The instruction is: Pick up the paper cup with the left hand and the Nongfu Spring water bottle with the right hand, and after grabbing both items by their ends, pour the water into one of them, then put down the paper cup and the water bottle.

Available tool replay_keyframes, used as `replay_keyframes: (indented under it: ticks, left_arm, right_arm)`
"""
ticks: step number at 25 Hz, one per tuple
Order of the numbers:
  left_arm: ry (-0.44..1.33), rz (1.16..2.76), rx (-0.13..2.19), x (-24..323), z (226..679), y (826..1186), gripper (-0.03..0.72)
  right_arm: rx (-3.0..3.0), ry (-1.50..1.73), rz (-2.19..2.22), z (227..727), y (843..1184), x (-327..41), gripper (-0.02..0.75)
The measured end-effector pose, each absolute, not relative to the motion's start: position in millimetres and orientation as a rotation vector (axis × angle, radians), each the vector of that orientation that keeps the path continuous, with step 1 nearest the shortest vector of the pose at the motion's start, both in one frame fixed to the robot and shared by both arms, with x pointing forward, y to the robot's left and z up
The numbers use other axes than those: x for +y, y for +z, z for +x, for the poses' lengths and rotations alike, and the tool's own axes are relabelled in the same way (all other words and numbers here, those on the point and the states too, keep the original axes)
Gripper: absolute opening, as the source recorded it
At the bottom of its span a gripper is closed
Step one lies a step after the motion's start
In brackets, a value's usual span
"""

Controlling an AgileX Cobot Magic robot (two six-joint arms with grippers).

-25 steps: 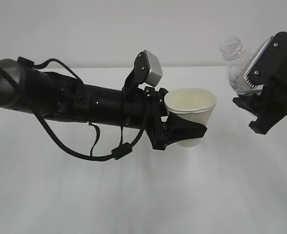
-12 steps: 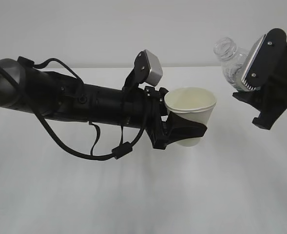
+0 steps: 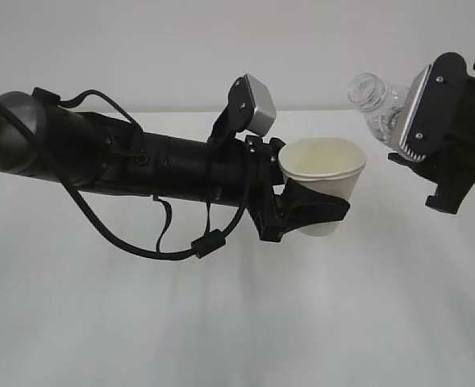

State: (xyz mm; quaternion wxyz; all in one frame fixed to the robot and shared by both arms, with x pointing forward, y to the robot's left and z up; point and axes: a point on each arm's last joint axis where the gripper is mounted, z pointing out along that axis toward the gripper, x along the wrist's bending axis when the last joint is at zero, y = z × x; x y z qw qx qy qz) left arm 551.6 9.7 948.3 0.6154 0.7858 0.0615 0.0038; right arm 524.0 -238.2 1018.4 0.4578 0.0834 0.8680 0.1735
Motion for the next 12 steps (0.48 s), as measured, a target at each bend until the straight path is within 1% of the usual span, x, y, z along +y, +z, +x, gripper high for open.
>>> replay_keyframes:
  ticks: [12]
  left_arm:
    - [-0.013, 1.822, 0.103, 0.3, 542.0, 947.6, 0.459]
  right_arm:
    - [2.147, 0.336, 0.058, 523.7, 1017.6, -239.1, 0.447]
